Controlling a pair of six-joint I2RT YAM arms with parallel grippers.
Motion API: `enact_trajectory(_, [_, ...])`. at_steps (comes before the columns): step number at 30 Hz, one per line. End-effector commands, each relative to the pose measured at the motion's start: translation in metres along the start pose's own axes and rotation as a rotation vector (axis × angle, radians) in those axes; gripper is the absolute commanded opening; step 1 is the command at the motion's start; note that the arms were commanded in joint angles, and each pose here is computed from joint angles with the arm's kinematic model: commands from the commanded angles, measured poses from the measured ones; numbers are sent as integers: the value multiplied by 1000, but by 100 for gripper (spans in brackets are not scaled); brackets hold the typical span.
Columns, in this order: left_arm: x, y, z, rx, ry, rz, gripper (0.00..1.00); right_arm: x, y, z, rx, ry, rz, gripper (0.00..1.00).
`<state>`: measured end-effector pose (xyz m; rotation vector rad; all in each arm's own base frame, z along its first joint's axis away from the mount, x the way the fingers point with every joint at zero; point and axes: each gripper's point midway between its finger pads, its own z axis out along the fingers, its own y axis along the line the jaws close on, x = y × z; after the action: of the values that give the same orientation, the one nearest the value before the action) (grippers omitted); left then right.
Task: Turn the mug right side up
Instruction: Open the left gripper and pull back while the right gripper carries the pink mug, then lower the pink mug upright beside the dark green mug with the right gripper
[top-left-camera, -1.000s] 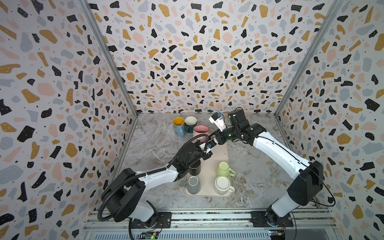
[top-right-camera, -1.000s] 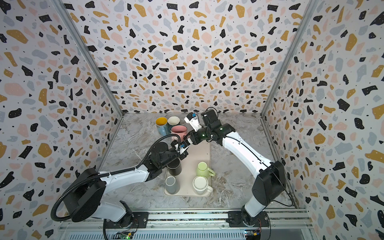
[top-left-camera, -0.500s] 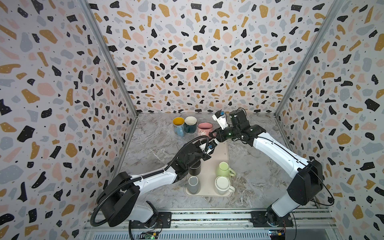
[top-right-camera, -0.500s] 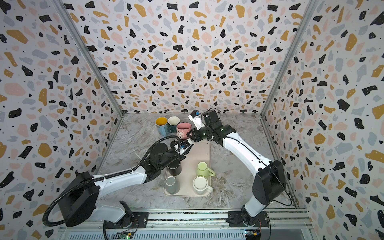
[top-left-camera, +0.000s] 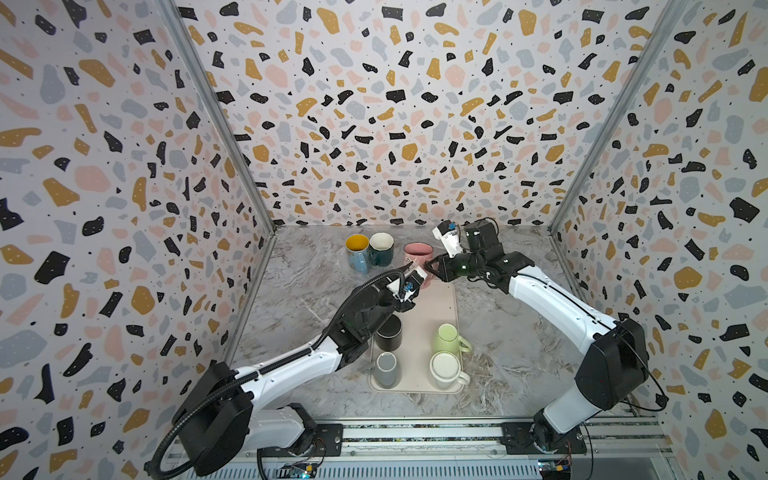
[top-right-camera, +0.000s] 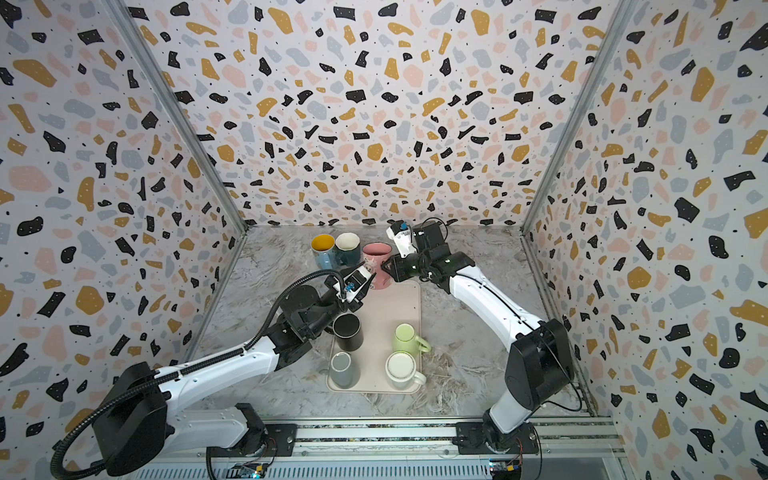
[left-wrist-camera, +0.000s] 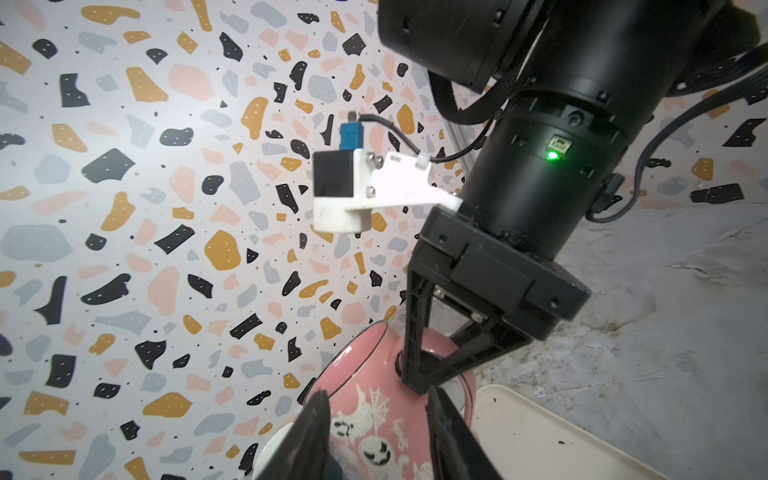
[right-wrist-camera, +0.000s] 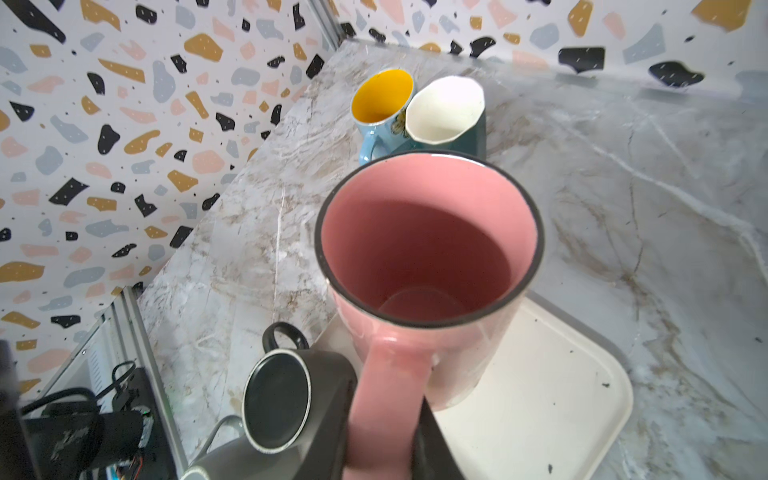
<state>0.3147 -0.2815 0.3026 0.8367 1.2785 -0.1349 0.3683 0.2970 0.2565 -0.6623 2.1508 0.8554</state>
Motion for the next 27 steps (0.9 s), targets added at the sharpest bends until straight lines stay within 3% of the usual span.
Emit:
enact_trajectory(1, [-10, 29, -4, -101, 21, -62, 40, -57, 14, -21, -25, -221, -127, 0])
enact_trajectory(11, [20, 83, 6, -106, 162, -426, 39, -64, -9, 8, 29, -329, -249, 0])
enact_trajectory(17, [43, 101, 11, -39, 187, -666, 39, -68, -22, 19, 84, -413, -339, 0])
enact_trajectory(27, [47, 102, 7, 61, 141, -814, 39, -63, -33, 48, 79, -485, -404, 0])
